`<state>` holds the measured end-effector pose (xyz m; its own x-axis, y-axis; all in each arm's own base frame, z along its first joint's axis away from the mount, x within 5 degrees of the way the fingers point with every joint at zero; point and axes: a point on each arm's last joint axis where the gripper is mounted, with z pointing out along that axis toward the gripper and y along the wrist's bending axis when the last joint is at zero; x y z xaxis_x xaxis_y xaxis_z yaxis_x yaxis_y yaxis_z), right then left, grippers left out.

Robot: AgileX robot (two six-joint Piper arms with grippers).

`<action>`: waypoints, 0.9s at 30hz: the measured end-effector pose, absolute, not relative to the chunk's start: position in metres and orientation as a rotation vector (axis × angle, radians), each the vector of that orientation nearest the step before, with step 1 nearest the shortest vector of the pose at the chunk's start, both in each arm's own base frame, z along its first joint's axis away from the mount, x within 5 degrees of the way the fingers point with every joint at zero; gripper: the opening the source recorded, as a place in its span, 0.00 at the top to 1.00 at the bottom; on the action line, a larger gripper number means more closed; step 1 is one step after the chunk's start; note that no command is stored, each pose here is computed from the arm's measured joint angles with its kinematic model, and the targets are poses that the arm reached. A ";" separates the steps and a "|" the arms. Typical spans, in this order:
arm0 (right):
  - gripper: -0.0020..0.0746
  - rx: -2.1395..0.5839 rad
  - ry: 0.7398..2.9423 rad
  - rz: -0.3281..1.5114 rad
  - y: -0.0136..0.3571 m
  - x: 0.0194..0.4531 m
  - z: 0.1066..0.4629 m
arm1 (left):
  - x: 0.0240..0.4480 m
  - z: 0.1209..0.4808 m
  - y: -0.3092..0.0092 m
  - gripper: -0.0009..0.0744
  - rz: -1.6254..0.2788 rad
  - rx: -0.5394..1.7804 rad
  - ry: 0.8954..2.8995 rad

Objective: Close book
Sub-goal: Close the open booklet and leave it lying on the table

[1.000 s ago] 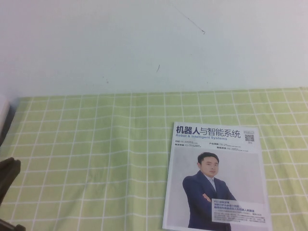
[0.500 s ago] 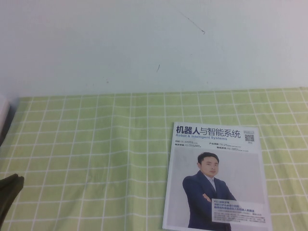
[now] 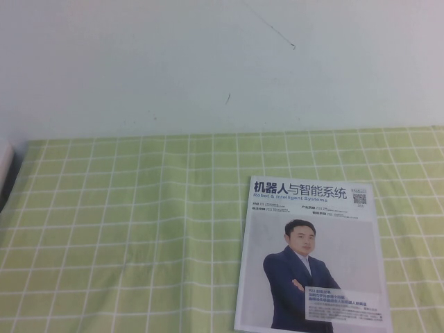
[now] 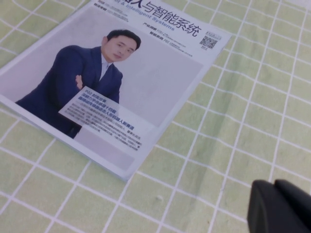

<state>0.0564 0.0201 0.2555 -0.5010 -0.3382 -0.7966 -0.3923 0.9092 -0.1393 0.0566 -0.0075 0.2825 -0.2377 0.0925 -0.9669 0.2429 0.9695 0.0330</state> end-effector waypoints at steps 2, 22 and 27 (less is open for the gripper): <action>0.98 -0.521 2.138 0.074 0.020 0.056 0.256 | 0.050 0.276 -0.005 0.99 -0.119 0.239 1.798; 0.98 -0.521 2.138 0.074 0.020 0.056 0.256 | 0.052 0.177 -0.006 0.99 -0.090 0.084 1.841; 0.98 -0.521 2.138 0.074 0.020 0.056 0.256 | 0.052 0.177 -0.006 0.99 -0.090 0.084 1.841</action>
